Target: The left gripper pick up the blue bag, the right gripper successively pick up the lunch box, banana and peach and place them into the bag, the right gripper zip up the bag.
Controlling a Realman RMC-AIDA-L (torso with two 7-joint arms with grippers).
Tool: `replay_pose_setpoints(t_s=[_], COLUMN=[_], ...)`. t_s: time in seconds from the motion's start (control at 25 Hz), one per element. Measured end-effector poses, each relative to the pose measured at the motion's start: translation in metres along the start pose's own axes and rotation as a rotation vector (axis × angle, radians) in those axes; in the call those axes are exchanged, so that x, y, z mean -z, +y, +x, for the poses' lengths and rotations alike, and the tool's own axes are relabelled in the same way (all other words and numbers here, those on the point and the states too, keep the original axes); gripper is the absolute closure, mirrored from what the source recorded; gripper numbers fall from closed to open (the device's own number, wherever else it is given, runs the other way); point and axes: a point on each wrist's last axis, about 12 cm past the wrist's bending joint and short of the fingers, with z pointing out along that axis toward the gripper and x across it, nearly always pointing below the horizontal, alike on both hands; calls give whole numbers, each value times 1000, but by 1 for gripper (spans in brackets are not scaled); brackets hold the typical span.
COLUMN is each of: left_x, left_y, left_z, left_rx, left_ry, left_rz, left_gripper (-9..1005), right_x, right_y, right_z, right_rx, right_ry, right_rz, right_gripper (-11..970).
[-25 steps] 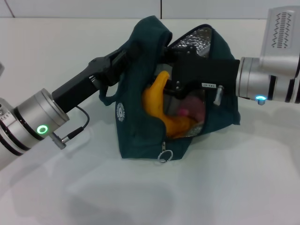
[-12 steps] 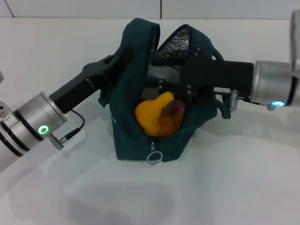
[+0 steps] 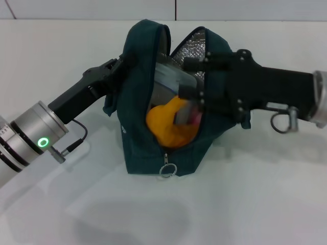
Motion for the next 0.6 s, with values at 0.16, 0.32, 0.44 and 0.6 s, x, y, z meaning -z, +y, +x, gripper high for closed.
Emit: replay_pose_setpoints(t_s=[0.16,0.32,0.44,0.6], left_x=[-2,-3,-3,-5], left_y=[0,0,0,0], left_z=[-1,-2,-2,-3], left_rx=[-13,-20,-23,-32], left_ry=[-1,-2,-2,0], left_rz=[4,7,8,6], left_gripper=[959,959,959,959], right_x=[1,-4,-5,-9], right_y=[6,2,1,0], right_z=[-2,4,10,16], right_rx=[23,25,14,-13], right_ry=[-20,32,58,77], right_rz=[-47,-29,-11,-16], right_gripper=[557,559,560,562])
